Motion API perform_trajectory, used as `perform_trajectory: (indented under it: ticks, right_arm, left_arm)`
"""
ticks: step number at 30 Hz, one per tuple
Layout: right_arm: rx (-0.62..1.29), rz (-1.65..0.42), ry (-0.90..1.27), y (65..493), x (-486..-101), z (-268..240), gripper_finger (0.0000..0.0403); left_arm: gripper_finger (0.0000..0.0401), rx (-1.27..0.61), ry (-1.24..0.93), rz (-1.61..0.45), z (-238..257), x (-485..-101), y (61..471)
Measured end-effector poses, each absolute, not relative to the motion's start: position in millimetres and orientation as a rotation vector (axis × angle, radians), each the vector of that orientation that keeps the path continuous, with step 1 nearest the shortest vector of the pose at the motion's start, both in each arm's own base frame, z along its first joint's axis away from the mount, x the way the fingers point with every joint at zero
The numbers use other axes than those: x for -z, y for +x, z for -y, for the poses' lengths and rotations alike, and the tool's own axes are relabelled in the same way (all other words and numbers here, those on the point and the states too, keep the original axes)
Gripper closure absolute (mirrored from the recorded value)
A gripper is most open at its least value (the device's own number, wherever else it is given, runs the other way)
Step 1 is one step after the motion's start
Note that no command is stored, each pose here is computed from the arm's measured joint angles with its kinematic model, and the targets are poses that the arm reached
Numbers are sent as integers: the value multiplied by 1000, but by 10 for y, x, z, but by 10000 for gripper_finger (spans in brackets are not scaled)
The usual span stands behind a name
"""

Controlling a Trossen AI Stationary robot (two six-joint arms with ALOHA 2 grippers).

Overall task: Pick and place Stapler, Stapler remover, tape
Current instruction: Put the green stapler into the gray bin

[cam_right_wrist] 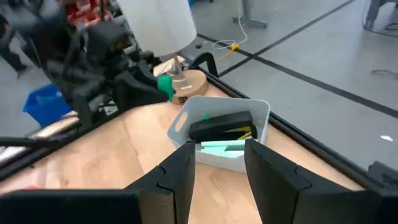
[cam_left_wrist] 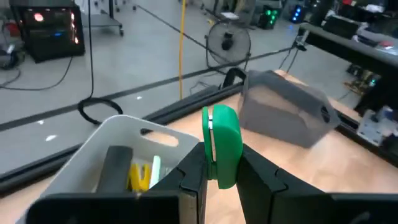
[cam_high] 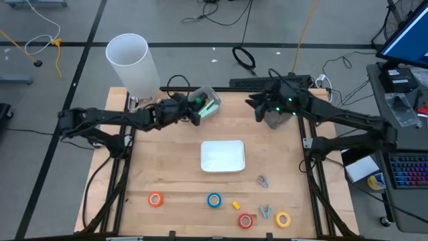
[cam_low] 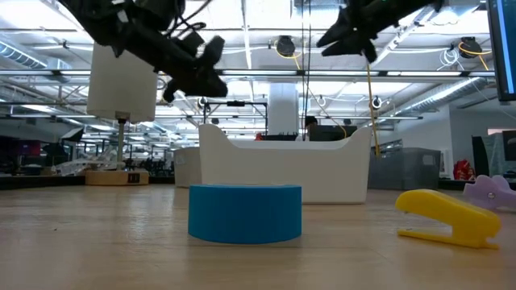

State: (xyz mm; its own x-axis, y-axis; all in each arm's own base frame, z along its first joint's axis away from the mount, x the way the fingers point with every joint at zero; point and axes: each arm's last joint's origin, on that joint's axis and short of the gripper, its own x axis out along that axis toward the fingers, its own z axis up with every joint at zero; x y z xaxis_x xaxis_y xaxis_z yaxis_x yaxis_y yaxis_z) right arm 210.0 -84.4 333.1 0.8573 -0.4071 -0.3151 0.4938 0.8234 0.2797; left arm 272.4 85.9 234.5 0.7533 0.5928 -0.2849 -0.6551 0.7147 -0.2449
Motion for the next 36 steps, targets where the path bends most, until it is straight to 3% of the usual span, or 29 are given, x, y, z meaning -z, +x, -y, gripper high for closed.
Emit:
perform_trajectory:
  ticks: [5, 17, 36]
  right_arm:
    - [499, -160, 423, 1884, -3202, 765, 273]
    - [453, 73, 496, 1606, -2950, 654, 273]
    - [442, 98, 479, 1543, -2976, 628, 273]
  left_arm:
    - [334, -823, -361, -257, -912, -2050, 2886]
    - [334, -989, -328, -436, -1179, -1814, 3420]
    - [330, -961, -478, -553, -1393, -1503, 3470]
